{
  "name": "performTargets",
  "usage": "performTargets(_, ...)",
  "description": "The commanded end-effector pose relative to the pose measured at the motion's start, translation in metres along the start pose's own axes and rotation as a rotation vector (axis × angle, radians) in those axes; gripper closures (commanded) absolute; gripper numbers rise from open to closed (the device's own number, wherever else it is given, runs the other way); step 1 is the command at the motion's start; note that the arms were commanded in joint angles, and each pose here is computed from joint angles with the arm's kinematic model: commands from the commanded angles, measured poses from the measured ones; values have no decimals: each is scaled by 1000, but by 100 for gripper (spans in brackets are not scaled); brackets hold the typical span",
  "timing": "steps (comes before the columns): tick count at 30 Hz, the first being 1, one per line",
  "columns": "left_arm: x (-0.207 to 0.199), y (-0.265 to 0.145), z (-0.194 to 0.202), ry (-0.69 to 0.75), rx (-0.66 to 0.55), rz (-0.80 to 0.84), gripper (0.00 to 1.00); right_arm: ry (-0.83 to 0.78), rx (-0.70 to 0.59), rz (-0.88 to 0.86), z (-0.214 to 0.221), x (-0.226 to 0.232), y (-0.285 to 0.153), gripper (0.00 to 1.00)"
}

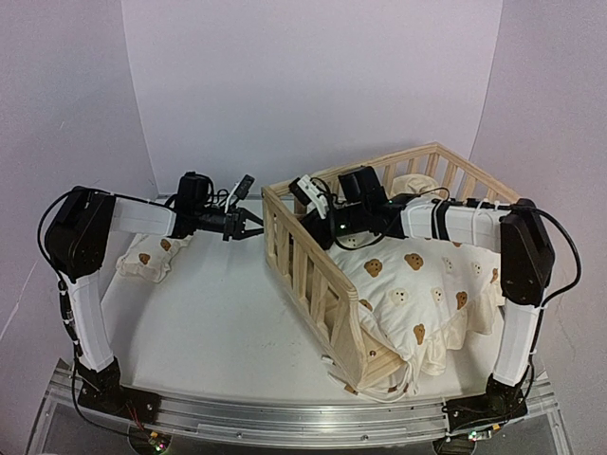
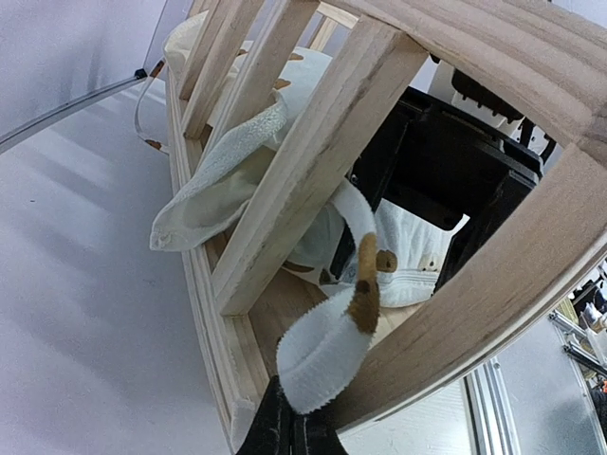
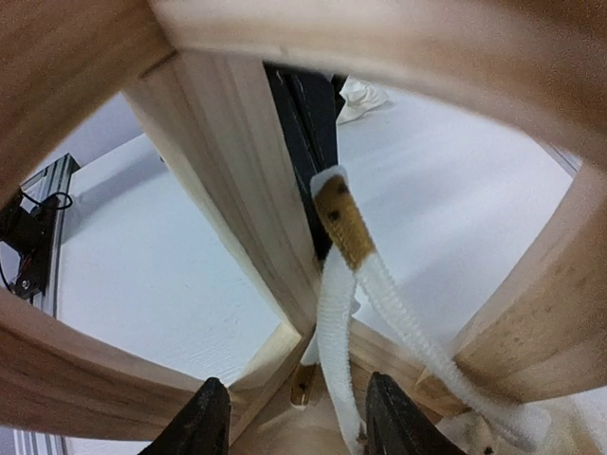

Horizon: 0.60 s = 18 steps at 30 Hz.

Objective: Set up the pet bed

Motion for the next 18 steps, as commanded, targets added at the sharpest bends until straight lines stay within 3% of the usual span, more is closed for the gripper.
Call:
performTargets(1,-16,1,-13,38,-25,112,100,-85,-112,20,-21,-1,1,49)
performTargets(4,-18,1,-15,35,-28,125,100,-73,-119,18,-19,-4,5,55)
performTargets(9,-22,-2,-20,42,-33,127,100,-22,-143,58,-22,-9,5,82)
performTargets(11,-25,-3,-24,51,-36,130,100,-10,-149,56,-22,-8,6,80)
performTargets(13,-27,-4,-27,55,-39,133,100,-7,-150,61,-18,-9,6,59)
performTargets(14,-28,-4,-28,56,-40,135,100,-8,-153,70,-16,-10,5,55)
performTargets(18,-34,-2,-32,54,-42,166,100,-7,-152,67,-13,-11,8,52)
Point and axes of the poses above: each gripper's point midway between its finger pads, its own y axis out along the fingers, its own x axis along the line the jaws close on, z = x × y, the point moved 6 cm from there along -y, back along the fingers, and after that the axes turned 10 degrees about y, right-handed, at the moved point
